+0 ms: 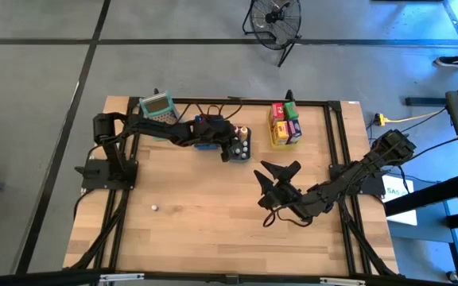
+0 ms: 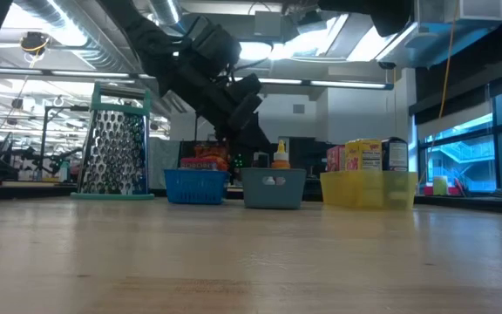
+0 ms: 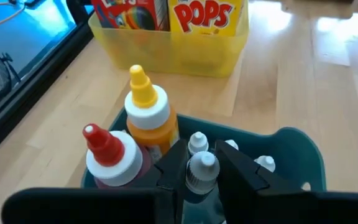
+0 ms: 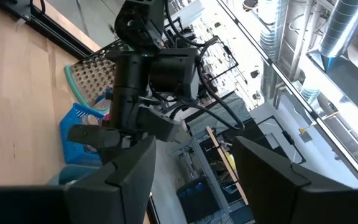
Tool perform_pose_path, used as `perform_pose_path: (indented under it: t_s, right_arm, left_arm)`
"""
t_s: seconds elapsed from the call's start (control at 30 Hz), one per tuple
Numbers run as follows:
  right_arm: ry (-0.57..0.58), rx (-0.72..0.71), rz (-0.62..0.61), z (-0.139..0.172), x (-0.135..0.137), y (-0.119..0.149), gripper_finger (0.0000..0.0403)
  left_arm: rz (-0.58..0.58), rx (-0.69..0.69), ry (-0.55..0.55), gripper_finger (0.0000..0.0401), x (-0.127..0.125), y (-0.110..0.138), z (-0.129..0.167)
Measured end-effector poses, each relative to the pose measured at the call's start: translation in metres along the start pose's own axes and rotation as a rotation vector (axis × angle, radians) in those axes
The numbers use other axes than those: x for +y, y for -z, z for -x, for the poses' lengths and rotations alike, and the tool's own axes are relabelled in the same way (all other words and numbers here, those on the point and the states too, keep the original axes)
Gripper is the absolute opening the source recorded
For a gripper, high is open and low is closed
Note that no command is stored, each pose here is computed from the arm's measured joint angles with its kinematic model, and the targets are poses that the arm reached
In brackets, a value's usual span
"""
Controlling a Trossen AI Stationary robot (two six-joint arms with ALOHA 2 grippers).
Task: Pick & Place Kitchen Items
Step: Put the small black food coloring bottle into the dark green bin
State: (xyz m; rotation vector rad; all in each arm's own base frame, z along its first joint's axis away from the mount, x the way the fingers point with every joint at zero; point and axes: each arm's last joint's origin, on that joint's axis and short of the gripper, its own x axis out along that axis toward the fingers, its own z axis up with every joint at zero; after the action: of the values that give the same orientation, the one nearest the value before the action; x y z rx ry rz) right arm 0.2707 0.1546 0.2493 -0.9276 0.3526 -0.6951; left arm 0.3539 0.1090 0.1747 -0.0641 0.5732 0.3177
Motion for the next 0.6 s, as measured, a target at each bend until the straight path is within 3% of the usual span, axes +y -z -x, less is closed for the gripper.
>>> perform_pose_path:
  t_s: [0.6]
  right_arm:
    - [0.001, 0.002, -0.001, 0.000, 0.000, 0.000, 0.0217]
  left_arm:
    - [0.032, 0.009, -0.068, 0.0064, -0.004, 0.013, -0.018]
